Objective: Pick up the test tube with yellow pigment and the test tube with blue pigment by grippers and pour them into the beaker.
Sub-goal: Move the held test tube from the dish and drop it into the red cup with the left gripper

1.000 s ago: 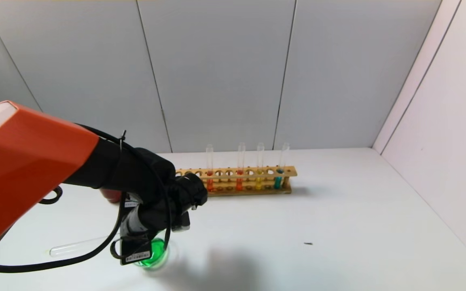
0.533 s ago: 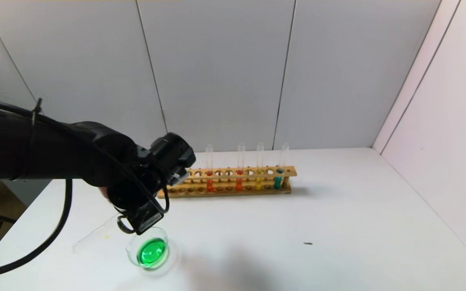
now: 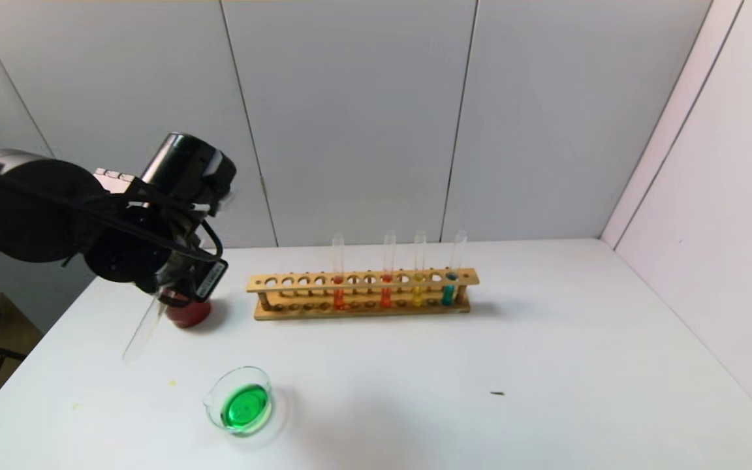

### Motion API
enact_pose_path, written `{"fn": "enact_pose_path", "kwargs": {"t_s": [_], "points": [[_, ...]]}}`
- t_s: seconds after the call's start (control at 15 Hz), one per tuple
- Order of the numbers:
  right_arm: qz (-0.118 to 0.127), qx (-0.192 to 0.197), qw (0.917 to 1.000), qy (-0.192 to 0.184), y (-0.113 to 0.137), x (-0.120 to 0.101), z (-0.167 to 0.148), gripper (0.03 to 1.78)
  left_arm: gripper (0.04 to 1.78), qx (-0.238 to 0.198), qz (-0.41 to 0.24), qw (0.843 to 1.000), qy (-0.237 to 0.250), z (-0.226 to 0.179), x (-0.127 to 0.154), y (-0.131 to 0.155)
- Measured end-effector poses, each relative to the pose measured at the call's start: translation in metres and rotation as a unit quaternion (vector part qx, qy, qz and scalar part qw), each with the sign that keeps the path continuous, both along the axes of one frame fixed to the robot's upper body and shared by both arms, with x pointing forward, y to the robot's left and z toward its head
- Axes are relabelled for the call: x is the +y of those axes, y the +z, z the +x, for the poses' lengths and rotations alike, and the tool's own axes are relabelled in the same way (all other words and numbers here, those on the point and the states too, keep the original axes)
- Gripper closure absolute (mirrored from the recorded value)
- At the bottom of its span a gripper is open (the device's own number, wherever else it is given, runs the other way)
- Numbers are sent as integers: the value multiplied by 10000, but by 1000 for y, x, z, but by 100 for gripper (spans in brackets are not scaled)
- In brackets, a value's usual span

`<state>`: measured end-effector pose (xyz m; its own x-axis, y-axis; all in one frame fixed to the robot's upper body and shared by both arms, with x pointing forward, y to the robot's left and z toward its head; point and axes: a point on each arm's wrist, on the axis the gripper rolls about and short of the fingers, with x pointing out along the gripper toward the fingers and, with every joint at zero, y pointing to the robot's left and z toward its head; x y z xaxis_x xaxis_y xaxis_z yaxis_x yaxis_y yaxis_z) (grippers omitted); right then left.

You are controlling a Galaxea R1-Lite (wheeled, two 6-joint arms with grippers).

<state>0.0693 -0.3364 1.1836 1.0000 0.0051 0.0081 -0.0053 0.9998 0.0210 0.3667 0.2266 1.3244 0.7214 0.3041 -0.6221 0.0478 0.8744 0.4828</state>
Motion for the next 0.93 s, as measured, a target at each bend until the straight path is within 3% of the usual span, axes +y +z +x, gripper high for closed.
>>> {"fn": "enact_pose_path", "kwargs": {"t_s": [0.47, 0.93], "points": [[0, -2, 10000, 0, 0, 0, 0, 7, 149, -1185, -749, 9864, 855, 48, 50, 24], [0, 0, 10000, 0, 0, 0, 0, 7, 149, -1690, -1393, 9572, 1890, 112, 89, 3]]}}
